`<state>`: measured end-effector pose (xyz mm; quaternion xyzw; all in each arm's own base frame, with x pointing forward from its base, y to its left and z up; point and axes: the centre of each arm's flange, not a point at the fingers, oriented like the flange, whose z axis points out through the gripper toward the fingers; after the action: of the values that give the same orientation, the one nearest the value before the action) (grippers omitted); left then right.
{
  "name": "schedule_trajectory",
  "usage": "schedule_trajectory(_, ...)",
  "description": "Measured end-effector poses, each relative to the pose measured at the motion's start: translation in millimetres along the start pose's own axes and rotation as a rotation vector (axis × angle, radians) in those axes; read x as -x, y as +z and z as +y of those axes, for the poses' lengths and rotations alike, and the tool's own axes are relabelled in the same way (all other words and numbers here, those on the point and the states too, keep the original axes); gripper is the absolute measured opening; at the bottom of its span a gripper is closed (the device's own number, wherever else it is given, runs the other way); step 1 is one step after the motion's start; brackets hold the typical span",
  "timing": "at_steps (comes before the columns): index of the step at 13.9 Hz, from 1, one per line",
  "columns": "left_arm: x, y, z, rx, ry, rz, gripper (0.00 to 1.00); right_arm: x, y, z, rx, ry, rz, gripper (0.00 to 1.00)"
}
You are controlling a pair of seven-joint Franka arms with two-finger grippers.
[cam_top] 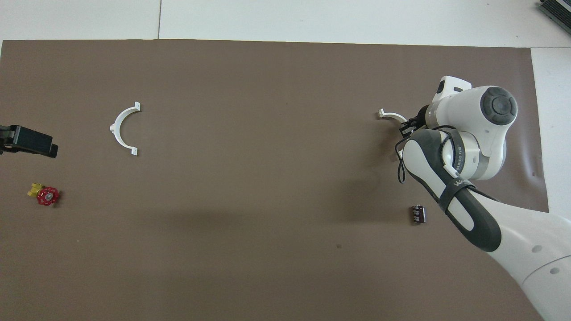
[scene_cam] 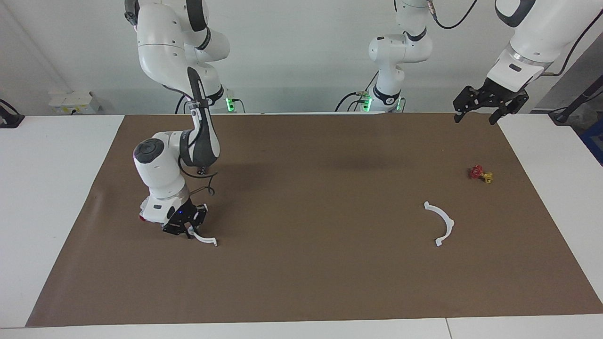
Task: Assemble drain pipe with both arms
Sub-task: 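Reach the right gripper to the white clamp half and grasp it, then carry the clamp half with the right gripper toward the mat centre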
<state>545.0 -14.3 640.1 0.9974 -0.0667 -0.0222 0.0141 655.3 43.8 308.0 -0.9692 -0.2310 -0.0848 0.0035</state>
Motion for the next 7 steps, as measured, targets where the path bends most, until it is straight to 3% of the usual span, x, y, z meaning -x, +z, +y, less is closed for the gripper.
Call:
schedule_trajectory(2, 0, 0, 0, 0.000, 0.000, 0.000, 1.00, -20, -21, -35, -0.025, 0.068, -0.016, 0.21)
schedule_trajectory(7, 0, 0, 0, 0.000, 0.000, 0.000, 1.00, -55, -45, -185, -0.042, 0.254, -0.036, 0.21)
